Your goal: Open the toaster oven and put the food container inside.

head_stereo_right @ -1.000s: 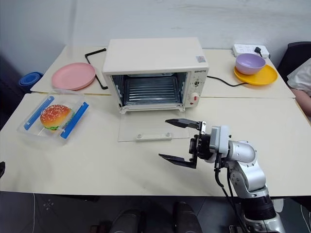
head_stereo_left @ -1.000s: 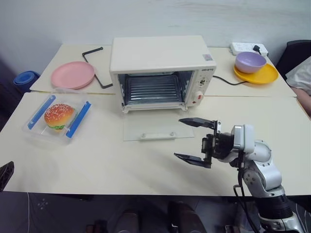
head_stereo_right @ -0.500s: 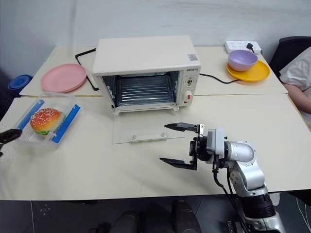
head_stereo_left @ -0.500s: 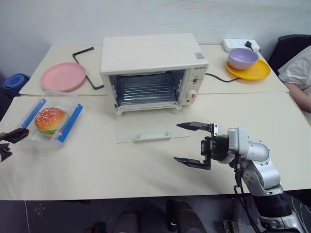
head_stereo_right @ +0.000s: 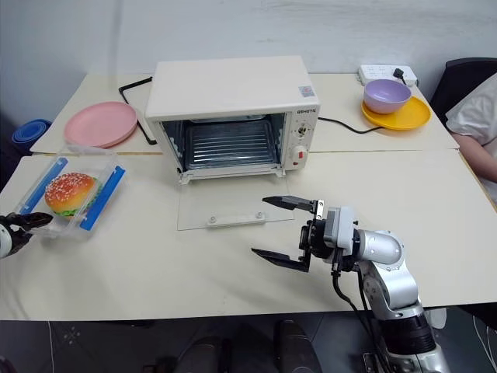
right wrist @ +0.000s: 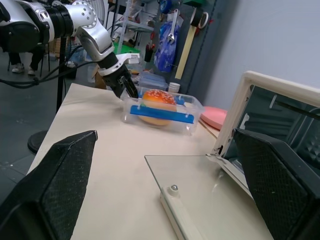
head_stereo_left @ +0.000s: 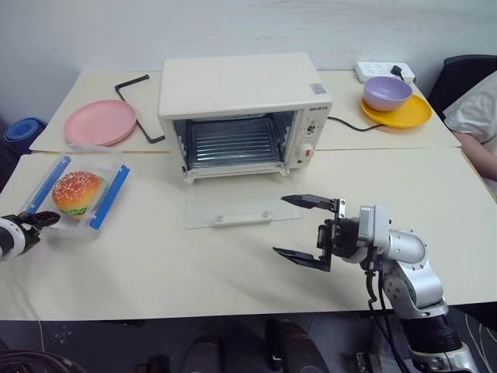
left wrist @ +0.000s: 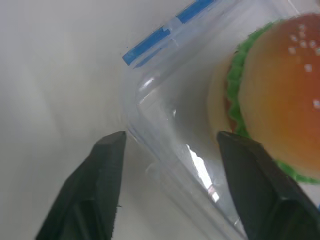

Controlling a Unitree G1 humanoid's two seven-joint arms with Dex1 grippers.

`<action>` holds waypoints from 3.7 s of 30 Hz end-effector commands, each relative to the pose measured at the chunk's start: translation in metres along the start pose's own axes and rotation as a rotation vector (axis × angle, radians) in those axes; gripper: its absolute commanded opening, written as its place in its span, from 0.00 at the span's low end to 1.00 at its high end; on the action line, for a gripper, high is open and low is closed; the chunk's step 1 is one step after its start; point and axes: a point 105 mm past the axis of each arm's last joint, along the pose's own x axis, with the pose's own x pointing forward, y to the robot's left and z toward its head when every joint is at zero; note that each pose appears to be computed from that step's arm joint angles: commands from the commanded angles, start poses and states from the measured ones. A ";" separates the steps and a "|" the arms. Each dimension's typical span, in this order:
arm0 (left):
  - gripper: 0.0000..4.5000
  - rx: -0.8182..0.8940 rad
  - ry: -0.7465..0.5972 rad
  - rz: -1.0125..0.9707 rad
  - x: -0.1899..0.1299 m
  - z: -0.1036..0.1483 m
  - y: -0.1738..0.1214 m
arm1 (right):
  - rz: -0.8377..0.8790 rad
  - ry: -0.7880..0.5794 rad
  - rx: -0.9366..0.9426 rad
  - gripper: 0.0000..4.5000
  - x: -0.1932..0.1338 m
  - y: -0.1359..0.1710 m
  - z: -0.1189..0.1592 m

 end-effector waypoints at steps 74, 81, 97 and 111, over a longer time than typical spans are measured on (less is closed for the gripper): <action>0.34 1.055 0.050 -1.131 -0.036 -0.058 -0.198 | -0.232 0.426 0.075 0.50 -0.026 0.016 -0.028; 0.00 1.029 -0.133 -1.254 -0.038 -0.086 -0.221 | -0.187 0.449 0.050 0.01 -0.019 0.001 -0.041; 0.00 0.876 0.046 -1.145 -0.058 -0.067 -0.237 | -0.268 0.458 0.080 0.01 -0.043 -0.003 -0.041; 0.00 0.850 0.269 -0.927 -0.050 -0.051 -0.273 | -0.314 0.488 0.145 0.01 -0.065 0.014 -0.031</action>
